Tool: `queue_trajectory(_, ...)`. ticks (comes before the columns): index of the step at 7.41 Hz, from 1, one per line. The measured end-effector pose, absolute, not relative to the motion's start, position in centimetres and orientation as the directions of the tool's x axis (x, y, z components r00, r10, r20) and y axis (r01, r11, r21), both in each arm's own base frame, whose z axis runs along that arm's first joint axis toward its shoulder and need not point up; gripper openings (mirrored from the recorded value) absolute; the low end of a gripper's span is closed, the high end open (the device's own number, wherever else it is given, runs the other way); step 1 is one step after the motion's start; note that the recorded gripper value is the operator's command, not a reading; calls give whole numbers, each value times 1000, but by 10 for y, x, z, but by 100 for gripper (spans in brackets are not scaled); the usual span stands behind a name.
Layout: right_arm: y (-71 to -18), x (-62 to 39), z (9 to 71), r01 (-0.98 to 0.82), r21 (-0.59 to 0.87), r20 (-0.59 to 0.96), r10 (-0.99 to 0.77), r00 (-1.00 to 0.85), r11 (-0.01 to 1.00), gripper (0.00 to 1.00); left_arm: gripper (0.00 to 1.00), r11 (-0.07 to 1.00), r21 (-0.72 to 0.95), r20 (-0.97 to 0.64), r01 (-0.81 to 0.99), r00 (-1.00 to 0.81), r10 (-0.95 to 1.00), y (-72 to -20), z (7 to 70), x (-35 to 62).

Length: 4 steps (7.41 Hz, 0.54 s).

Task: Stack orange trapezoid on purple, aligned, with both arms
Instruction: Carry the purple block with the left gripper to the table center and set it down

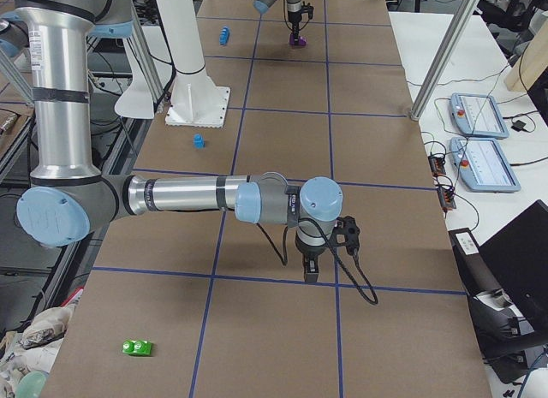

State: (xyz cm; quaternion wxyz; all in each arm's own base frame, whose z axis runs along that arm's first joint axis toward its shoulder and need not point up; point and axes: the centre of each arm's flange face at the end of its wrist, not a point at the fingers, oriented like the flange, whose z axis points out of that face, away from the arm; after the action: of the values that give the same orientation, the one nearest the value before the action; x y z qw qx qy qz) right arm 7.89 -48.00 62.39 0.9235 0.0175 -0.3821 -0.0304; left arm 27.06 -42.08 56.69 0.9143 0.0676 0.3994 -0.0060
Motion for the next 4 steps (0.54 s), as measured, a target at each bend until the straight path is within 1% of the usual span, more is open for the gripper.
queue_trajectory(2, -481, 77, 622, 45, 60, 706, -74, 704, 997, 100, 0, 991, 124, -747, 51, 662, 60, -421, 504, 274)
queue_trajectory(4, -482, 71, 621, 58, 62, 706, -85, 703, 996, 100, 0, 983, 180, -772, 40, 625, 116, -439, 419, 302)
